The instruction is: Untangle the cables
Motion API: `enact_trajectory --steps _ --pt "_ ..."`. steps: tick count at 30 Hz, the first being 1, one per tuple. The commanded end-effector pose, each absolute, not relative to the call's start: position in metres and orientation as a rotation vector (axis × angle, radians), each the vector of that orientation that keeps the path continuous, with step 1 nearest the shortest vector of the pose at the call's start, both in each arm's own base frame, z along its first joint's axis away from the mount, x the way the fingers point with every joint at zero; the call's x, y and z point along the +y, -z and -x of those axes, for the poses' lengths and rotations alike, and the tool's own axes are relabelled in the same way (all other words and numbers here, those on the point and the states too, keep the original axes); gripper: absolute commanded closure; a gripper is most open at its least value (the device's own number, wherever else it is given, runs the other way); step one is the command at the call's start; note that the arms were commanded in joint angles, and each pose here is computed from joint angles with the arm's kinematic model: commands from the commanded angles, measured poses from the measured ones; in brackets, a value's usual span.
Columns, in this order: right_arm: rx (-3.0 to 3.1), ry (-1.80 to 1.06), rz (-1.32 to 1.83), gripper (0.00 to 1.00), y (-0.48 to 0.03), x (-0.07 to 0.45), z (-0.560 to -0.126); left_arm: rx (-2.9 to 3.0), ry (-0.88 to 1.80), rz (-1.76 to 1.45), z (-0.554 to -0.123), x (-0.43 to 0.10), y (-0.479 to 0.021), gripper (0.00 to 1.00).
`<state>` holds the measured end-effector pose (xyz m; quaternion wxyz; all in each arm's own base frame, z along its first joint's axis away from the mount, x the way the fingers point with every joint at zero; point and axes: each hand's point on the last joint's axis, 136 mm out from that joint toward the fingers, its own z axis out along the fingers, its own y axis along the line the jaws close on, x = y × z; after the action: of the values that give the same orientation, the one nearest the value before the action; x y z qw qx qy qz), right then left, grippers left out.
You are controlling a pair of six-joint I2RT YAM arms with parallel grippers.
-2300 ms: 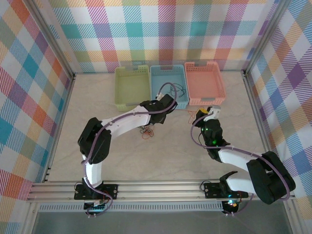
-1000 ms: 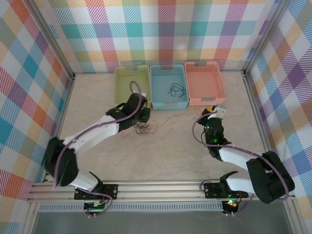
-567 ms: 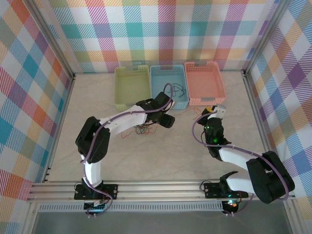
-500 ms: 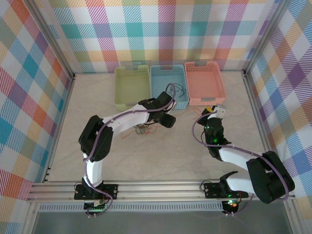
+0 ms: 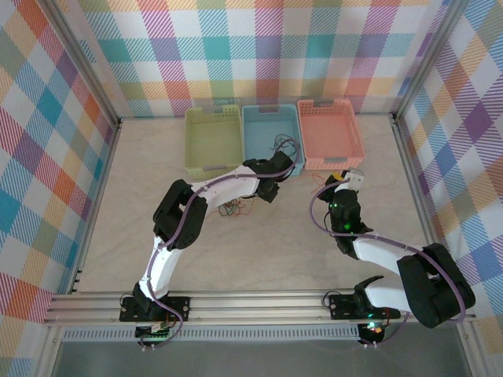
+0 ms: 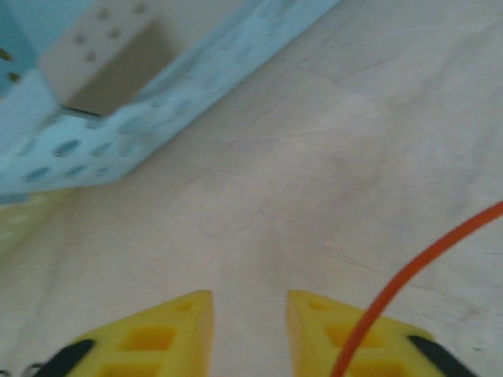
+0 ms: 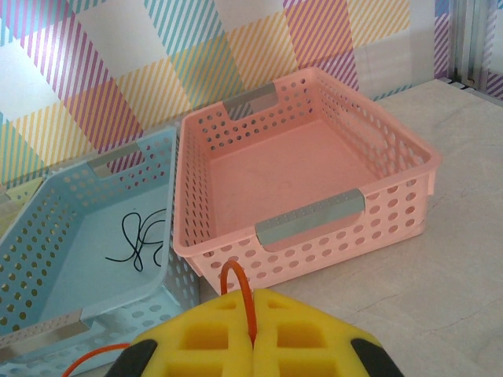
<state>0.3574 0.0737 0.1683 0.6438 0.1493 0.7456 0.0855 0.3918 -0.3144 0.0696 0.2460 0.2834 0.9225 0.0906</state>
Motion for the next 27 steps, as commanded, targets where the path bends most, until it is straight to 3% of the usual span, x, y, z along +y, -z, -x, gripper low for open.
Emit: enact_trajectory --steps 1,9,27 --pt "1.685 -0.194 -0.34 1.0 -0.172 0.073 -0.359 2.428 -0.413 -0.701 -0.404 -0.304 -0.085 0.76" --pt "1.689 -0.195 -0.343 1.0 -0.171 0.073 -0.359 2.306 -0.557 -0.523 -0.402 -0.269 -0.113 0.88" --pt "1.687 -0.191 -0.348 1.0 -0.171 0.07 -0.358 2.184 -0.491 -0.156 -0.383 -0.181 -0.186 0.87"
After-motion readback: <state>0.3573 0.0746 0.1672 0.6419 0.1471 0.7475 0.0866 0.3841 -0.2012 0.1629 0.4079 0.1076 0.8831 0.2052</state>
